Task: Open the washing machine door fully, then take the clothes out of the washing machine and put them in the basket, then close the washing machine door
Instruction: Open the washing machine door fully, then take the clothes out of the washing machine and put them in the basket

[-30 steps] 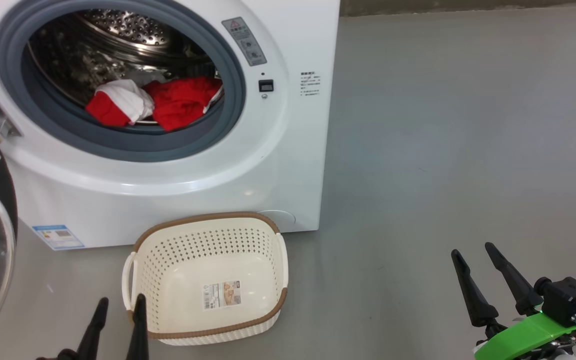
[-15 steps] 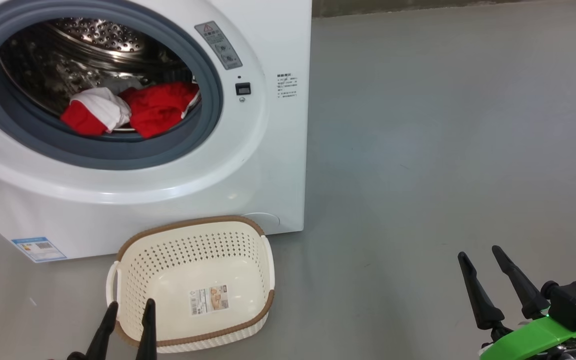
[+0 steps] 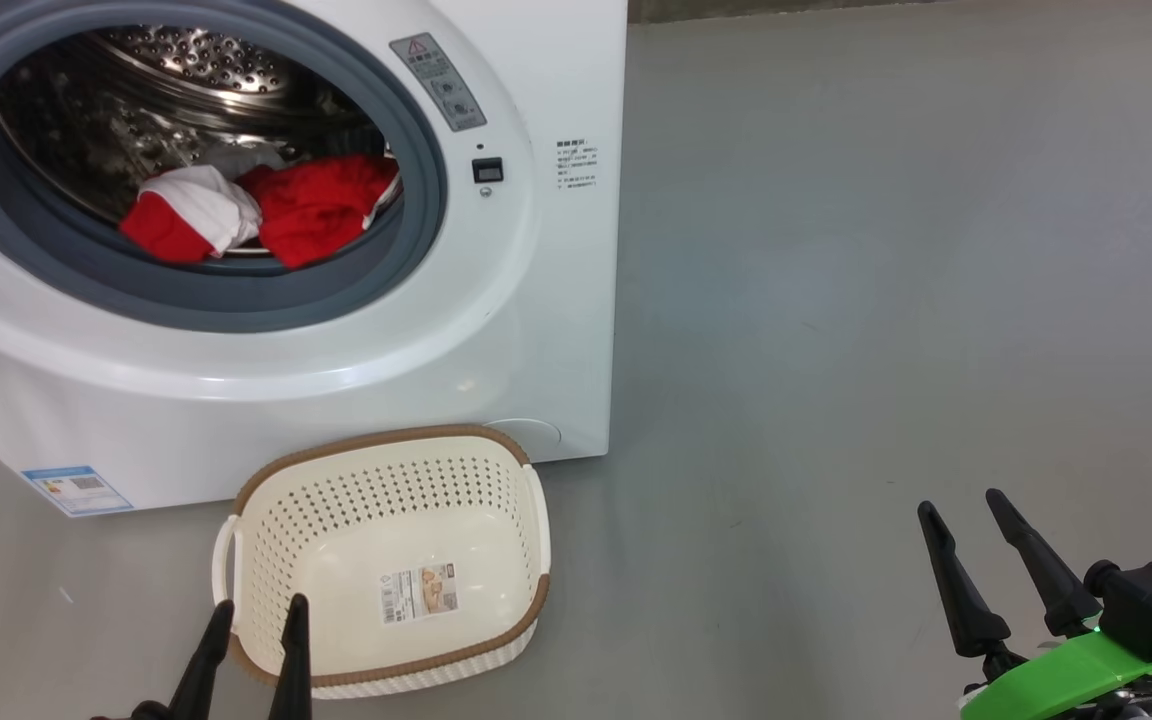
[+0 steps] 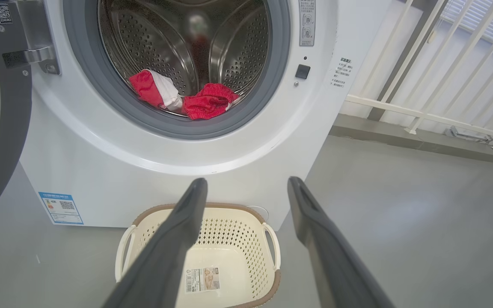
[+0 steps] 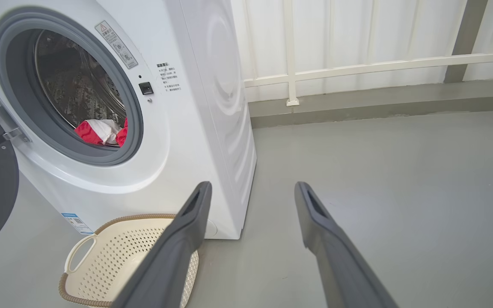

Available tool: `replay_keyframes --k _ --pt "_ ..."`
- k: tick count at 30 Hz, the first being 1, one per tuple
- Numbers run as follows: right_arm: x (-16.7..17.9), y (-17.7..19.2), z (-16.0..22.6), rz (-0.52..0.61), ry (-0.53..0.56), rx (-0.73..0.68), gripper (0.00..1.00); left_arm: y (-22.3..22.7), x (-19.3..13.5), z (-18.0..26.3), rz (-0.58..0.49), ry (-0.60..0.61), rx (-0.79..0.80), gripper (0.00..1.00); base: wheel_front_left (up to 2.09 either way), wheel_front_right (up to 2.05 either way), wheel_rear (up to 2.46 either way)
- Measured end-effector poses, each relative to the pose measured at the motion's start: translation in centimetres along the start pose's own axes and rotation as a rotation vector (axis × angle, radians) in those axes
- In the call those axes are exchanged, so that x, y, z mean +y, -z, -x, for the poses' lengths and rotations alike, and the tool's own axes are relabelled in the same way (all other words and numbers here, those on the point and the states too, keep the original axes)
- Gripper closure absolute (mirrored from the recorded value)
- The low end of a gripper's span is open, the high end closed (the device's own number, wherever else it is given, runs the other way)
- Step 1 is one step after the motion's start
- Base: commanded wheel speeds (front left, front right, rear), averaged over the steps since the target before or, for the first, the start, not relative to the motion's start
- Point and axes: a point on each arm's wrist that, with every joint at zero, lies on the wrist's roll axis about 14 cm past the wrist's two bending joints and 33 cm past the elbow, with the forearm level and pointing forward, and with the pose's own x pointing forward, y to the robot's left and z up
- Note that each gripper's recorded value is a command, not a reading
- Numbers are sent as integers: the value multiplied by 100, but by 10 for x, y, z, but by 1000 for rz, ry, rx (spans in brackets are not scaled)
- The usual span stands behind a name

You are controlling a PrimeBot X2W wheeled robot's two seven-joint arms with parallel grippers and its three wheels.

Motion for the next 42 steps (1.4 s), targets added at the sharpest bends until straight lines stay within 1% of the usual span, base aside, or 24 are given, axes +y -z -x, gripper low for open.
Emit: replay_keyframes --k 11,25,30,42 --pt "0 3 -2 0 1 10 0 -1 1 -3 0 -2 -2 0 27 -30 4" --pt "2 5 -4 -2 -6 17 0 -7 3 -7 -4 -3 -21 0 129 -142 13" --pt "5 5 -6 -3 -13 16 0 -3 9 -5 -20 -19 -7 0 107 -114 8" --pt "8 4 -7 -3 -25 11 0 -12 11 -8 -28 -27 -33 0 21 -21 0"
